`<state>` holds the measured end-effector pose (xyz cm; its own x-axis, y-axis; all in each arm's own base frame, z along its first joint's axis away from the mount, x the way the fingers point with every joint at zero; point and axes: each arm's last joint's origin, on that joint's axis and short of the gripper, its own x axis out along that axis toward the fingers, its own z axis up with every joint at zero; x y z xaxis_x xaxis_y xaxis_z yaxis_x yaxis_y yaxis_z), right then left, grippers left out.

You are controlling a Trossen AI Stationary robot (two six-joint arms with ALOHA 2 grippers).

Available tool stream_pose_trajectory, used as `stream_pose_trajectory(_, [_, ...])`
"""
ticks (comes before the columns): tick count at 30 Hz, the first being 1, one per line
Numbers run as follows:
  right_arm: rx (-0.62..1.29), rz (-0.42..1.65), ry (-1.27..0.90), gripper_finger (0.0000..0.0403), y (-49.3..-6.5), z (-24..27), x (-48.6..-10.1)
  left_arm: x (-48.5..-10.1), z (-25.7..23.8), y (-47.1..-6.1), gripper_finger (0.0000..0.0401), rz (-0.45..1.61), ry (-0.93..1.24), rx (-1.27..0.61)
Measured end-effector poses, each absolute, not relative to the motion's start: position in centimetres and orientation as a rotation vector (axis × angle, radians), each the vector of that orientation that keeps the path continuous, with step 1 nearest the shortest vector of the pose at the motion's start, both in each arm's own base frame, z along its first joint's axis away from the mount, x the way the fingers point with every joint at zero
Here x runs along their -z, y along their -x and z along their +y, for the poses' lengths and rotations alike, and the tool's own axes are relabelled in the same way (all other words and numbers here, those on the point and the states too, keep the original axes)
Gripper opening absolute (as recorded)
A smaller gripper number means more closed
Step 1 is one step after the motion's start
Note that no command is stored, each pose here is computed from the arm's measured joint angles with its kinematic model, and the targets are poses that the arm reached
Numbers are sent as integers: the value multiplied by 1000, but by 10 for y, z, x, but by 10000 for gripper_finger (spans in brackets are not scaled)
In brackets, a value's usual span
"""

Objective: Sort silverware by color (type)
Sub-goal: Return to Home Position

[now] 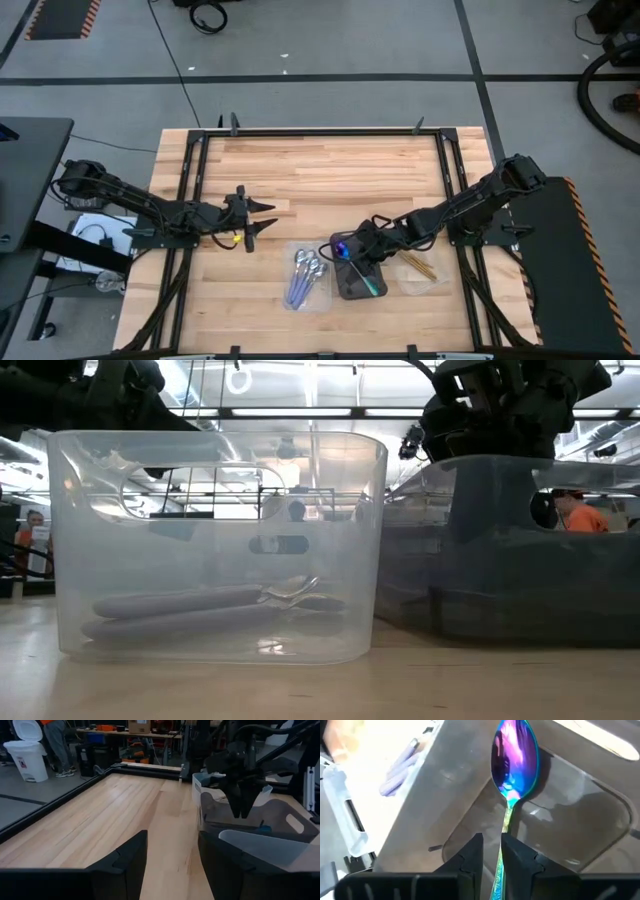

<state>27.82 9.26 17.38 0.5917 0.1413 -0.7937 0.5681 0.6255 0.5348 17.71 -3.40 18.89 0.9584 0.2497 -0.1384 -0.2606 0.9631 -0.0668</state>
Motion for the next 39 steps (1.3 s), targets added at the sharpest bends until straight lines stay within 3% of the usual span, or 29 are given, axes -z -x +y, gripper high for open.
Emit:
stream_pose_trajectory(7, [195,850,-813,76,-277,85,-194,-190,-35,-178,182,120,128,-199])
stream_pose_trajectory(22, [180,655,-511,8,-262,44,-239,-195,-34,-175,182,87,180,-204])
stream_pose_trajectory(39, [243,420,-288,8,-215,8,-289,-180,-19,-137,182,-43,228,-261])
